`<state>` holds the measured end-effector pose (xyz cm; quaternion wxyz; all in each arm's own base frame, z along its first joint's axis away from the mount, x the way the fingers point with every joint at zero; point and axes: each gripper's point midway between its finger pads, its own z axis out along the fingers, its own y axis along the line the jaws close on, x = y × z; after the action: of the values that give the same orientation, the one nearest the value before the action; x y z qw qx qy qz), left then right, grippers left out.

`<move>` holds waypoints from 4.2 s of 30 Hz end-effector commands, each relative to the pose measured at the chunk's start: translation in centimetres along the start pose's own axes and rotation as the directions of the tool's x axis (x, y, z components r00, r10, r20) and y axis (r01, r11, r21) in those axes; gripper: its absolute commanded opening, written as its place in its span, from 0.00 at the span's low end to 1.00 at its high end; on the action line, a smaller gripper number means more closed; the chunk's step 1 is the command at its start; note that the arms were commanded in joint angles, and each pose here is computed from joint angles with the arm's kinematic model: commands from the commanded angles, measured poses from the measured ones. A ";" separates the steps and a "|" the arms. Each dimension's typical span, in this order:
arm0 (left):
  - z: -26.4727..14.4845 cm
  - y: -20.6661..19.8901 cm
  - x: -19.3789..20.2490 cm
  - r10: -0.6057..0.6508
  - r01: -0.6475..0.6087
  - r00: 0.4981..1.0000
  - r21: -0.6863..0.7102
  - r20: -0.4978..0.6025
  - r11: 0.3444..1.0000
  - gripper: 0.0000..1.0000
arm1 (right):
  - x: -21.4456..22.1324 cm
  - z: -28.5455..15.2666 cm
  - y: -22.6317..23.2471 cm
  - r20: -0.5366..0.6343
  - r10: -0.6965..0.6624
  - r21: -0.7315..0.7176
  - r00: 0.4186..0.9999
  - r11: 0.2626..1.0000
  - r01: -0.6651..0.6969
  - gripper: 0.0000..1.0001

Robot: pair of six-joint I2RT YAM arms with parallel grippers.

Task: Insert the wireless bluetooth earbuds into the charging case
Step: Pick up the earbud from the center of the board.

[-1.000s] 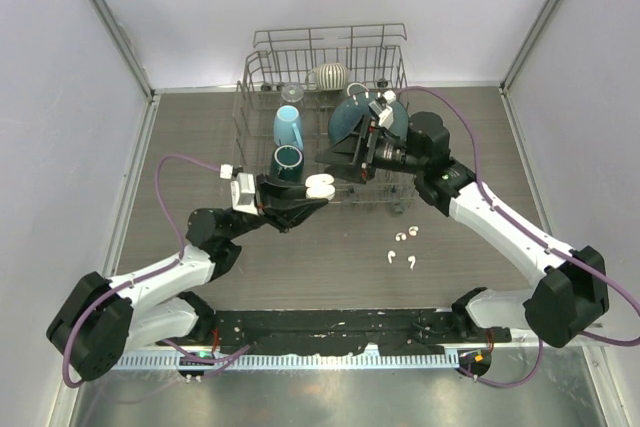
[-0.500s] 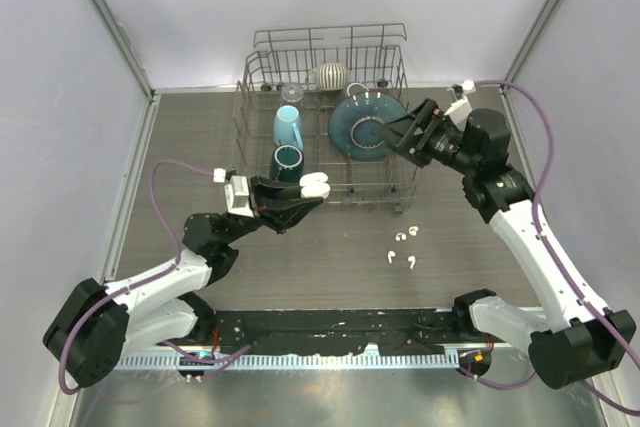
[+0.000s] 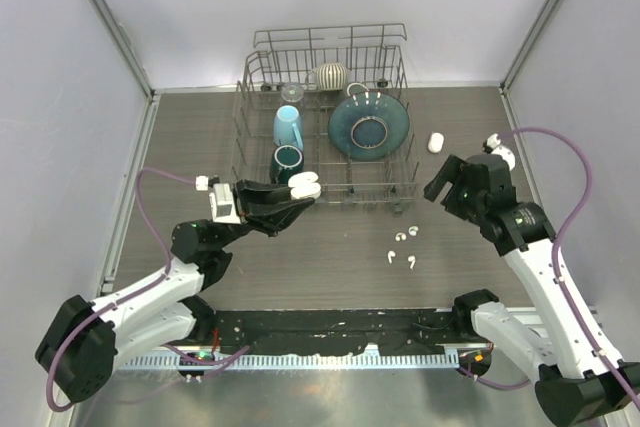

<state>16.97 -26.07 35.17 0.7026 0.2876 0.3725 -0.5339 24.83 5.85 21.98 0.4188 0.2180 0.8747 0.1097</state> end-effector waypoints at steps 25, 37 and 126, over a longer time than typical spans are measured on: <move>-0.3 -1.0 -2.2 0.063 -0.065 0.996 0.027 0.069 0.998 0.00 | 15.3 4.8 -5.4 -0.289 -0.030 0.212 0.957 0.973 0.094 0.53; -0.1 -0.8 -1.9 0.058 -0.060 0.996 0.026 0.063 0.998 0.00 | 17.3 6.9 -4.7 -0.329 -0.087 0.134 0.940 0.981 0.138 0.47; 0.0 -0.2 -1.2 0.052 -0.053 0.998 0.004 0.032 0.999 0.00 | 19.3 7.4 -6.0 -0.375 -0.067 0.178 0.924 0.974 0.142 0.41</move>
<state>16.78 -25.91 34.56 0.6996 0.2894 0.3796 -0.5317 18.11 10.08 1.73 0.2251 0.2036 0.9516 0.0490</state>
